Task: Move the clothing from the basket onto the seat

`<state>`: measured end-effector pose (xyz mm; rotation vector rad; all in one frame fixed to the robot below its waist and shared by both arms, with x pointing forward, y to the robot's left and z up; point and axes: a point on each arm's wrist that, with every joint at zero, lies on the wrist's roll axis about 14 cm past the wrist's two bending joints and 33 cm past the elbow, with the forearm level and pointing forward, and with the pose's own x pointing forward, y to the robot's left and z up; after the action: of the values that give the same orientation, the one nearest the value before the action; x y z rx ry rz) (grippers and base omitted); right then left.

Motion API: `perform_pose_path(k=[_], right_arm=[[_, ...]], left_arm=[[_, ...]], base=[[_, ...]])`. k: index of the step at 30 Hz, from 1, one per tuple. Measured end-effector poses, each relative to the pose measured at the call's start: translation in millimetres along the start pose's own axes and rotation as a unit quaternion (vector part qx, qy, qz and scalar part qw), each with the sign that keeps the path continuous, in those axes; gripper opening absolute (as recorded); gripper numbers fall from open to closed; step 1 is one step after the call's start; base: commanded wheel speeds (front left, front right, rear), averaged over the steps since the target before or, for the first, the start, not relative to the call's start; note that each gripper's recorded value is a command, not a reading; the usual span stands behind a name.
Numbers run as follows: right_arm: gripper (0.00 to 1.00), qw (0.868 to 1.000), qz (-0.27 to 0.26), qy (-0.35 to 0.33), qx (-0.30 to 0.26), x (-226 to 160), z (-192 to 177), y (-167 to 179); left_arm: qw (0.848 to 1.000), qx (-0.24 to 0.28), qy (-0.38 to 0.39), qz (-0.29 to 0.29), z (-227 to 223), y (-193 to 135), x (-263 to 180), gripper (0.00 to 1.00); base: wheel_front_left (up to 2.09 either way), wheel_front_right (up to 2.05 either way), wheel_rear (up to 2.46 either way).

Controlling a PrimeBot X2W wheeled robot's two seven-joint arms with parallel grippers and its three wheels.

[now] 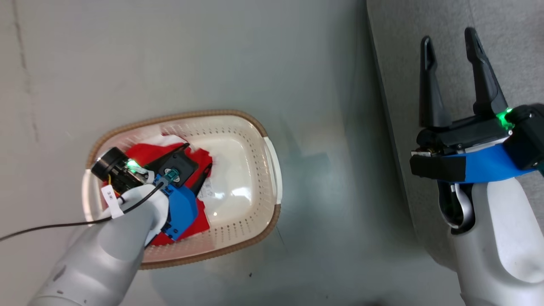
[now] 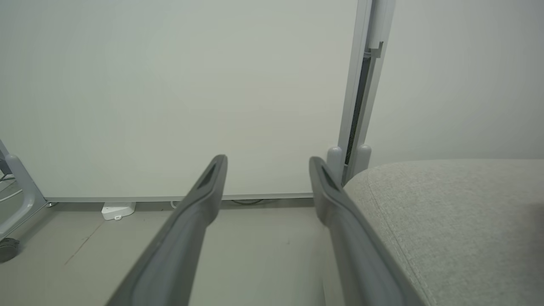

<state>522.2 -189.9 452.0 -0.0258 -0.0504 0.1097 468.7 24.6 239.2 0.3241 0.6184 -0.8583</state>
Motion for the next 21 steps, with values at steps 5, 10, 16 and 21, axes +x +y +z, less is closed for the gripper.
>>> perform_pose_path(k=[5,10,16,21], right_arm=[[1.00,1.000,-0.001,0.019,-0.006,8,-24,-4],[1.00,0.999,0.001,0.032,-0.013,17,-46,-7],[1.00,0.999,0.004,0.048,-0.020,24,-71,-9],[1.00,0.998,0.006,0.064,-0.026,24,-91,-10]], left_arm=[[0.996,0.022,0.073,-0.038,-46,-8,20,1.00],[0.990,0.039,0.122,-0.061,-79,-8,38,1.00],[0.979,0.056,0.177,-0.078,-119,-3,52,1.00],[0.970,0.070,0.214,-0.087,-148,1,60,1.00]], base=[[0.00,0.00,0.00],[0.00,0.00,0.00],[0.00,0.00,0.00],[0.00,0.00,0.00]])
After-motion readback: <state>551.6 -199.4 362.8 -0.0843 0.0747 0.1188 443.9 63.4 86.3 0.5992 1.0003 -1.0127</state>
